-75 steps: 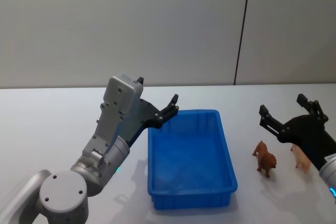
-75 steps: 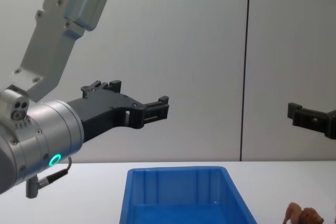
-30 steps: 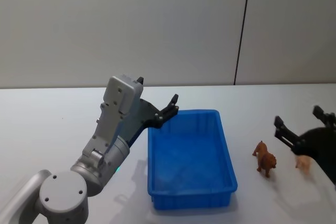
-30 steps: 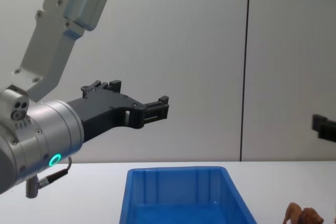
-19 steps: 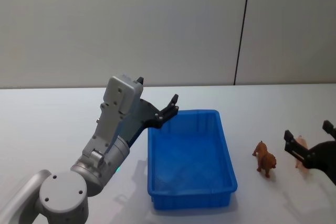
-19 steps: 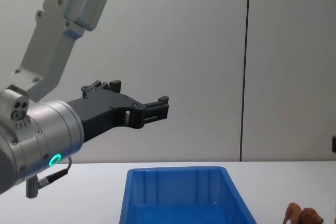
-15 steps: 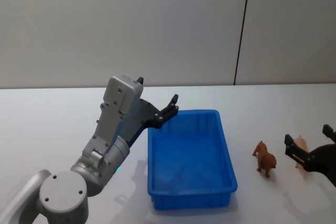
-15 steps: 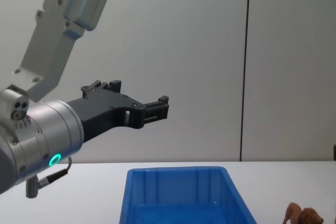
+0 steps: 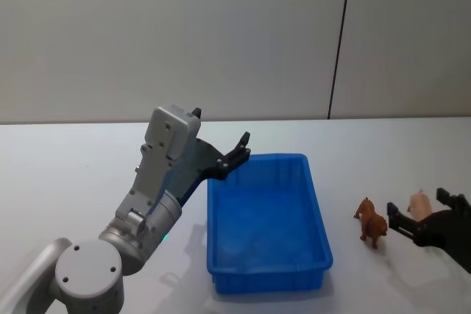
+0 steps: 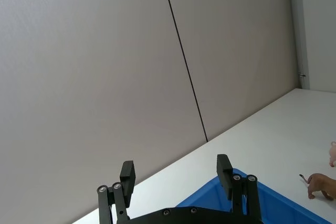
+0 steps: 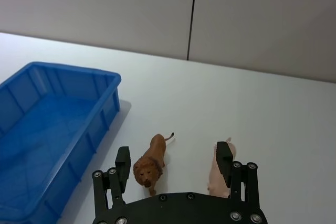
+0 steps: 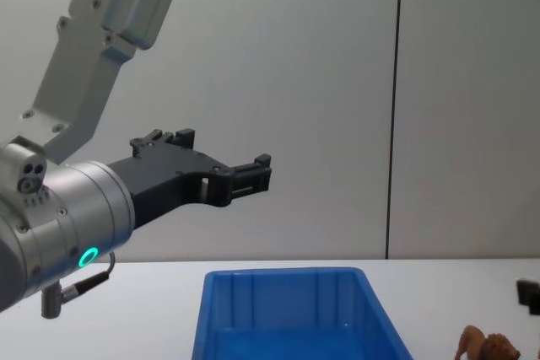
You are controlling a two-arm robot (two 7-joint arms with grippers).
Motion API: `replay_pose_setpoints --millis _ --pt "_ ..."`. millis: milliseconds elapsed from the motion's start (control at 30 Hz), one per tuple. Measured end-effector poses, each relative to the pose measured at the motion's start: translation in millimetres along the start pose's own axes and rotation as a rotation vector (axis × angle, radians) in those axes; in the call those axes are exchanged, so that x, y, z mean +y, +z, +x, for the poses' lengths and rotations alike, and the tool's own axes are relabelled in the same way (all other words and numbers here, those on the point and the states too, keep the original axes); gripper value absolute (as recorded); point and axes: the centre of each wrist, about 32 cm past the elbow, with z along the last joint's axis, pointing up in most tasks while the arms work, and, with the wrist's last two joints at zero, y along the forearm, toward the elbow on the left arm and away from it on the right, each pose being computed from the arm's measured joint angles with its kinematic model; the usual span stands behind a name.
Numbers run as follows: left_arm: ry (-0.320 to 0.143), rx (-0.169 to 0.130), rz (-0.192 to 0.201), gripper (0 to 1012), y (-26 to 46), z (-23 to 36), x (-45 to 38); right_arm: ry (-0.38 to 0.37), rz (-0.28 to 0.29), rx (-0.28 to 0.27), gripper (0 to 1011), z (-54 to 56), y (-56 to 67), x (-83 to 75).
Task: Pick up the two dolls from the table and place them into the box.
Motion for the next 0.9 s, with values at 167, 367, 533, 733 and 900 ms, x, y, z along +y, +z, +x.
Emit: replay_pose_setpoints --millis 167,367,533,733,900 --pt "0.000 0.000 0.000 999 0.0 0.0 0.0 0.020 -0.049 0.004 1001 -0.6 1.9 10.8" --pt "0.000 0.000 0.000 999 0.0 0.0 0.0 0.040 -0.098 0.012 1001 -3.0 2.8 21.0" --pt "0.000 0.000 0.000 999 0.0 0.0 0.0 0.048 -0.134 0.019 1001 -5.2 2.5 28.0" --pt "0.000 0.000 0.000 999 0.0 0.0 0.0 0.050 -0.163 0.021 1001 -7.6 1.4 34.6" --pt "0.000 0.000 0.000 999 0.0 0.0 0.0 0.053 -0.182 0.020 1001 -9.9 0.6 41.4"
